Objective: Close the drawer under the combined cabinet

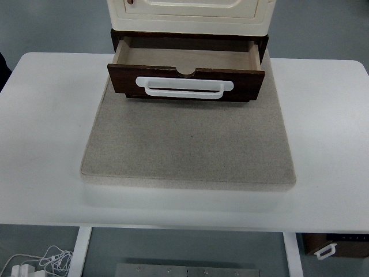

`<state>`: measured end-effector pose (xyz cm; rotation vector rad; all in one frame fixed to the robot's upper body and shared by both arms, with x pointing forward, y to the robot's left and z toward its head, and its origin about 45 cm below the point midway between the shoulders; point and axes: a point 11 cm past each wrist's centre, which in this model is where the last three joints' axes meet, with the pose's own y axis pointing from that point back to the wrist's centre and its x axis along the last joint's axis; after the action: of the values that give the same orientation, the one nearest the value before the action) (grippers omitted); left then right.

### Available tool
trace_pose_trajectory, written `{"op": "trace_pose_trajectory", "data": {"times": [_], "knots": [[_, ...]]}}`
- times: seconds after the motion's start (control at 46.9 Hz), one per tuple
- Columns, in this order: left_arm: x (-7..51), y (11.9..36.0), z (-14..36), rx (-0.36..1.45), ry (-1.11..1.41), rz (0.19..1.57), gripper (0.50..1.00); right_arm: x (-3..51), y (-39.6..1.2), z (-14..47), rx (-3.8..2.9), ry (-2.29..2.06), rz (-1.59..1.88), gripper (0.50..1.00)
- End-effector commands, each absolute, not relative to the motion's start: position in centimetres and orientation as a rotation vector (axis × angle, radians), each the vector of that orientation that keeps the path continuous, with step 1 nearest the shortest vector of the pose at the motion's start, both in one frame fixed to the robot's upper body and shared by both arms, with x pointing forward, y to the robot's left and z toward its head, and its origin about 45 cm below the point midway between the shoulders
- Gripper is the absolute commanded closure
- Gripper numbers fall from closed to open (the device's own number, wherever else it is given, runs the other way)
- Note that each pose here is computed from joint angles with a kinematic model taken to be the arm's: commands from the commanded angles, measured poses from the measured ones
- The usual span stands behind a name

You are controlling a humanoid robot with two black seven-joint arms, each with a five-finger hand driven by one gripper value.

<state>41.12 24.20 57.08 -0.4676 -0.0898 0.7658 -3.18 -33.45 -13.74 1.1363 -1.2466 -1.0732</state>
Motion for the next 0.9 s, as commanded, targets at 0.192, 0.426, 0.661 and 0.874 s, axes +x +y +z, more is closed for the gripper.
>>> {"op": "trace_pose_trajectory", "data": {"times": [0.192,0.426,0.661,0.874], "knots": [[39.0,18.3,53.3,-0.21,-0.118,0.63,0.5,-3.2,-33.4,-13.7,1.136,-1.248,-1.074,0.548],[38.1,15.3,49.8,0.063,-0.226,0.565,0.5,-3.2,-33.4,-13.7,1.136,-1.247,-1.073,0.548],[36.4,13.4,44.8,0.31,-0.254,0.464,0.5,-3.2,-33.4,-13.7,1.136,-1.248,-1.074,0.548],[34.7,13.2,41.9,0.495,-0.263,0.355,0.5,-3.2,-33.4,-13.7,1.136,-1.248,-1.074,0.548]]}}
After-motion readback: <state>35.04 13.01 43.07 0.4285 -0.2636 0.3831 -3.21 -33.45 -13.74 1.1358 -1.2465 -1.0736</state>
